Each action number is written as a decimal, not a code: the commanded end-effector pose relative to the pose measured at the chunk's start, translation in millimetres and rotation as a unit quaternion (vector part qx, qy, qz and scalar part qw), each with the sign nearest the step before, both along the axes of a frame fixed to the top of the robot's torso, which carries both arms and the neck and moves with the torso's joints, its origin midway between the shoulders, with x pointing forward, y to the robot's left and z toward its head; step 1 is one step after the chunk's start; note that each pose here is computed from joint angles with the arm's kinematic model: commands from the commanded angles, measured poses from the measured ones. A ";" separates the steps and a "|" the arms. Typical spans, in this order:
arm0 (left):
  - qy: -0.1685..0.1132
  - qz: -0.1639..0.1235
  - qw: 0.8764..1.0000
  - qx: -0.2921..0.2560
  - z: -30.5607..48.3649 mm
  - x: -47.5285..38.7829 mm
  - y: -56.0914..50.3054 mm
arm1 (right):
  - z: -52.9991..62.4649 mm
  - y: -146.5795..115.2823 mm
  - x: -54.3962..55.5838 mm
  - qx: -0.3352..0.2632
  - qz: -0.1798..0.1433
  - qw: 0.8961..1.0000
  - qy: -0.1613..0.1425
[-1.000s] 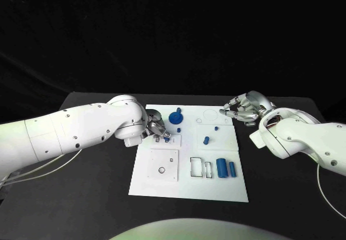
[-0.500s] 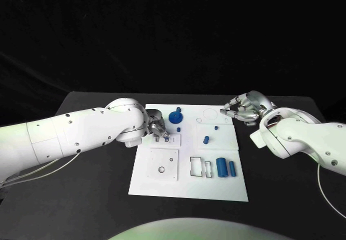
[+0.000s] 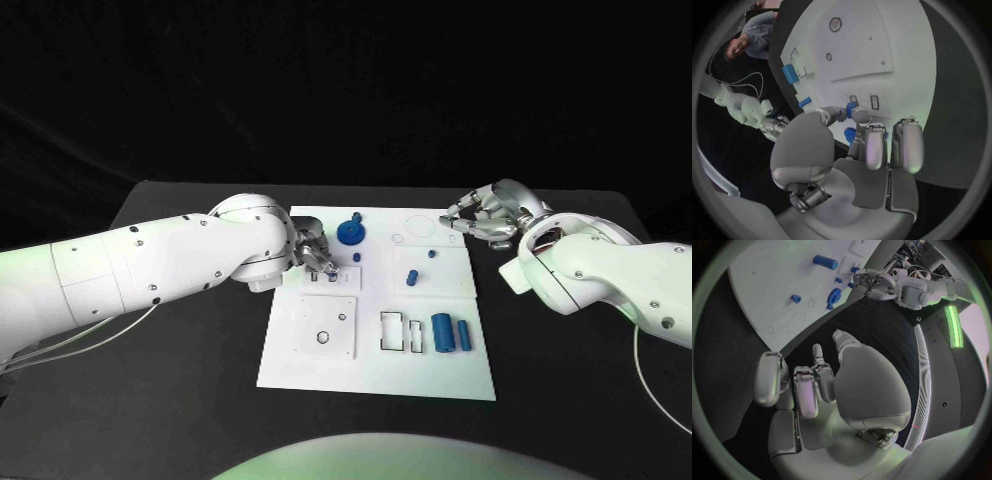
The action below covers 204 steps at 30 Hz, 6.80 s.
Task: Assemble the parts on the task board
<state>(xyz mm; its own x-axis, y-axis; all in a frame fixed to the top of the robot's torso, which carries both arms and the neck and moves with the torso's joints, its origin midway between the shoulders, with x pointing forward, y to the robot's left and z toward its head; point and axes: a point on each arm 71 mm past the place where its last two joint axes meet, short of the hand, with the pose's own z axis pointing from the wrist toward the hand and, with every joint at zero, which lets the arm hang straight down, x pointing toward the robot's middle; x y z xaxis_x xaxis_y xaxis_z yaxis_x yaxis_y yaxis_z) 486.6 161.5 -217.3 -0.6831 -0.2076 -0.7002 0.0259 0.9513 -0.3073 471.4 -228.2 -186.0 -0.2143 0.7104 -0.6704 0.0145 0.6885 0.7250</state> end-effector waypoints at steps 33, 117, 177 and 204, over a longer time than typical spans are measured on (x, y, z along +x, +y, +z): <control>0.037 -0.015 0.999 0.014 -5.0 -4.1 -3.8 | 0.0 0.4 0.0 0.001 0.004 1.000 -0.004; 0.048 0.011 0.999 0.011 -6.0 3.7 -0.7 | 6.3 0.5 3.8 0.083 0.000 0.996 -0.045; 0.057 0.000 0.998 0.010 -4.8 -0.6 -3.0 | 2.7 0.8 3.6 0.079 0.004 0.997 -0.026; 0.066 0.004 0.998 -0.020 -3.4 -3.5 -6.5 | -0.6 1.4 3.1 0.078 0.009 0.997 -0.015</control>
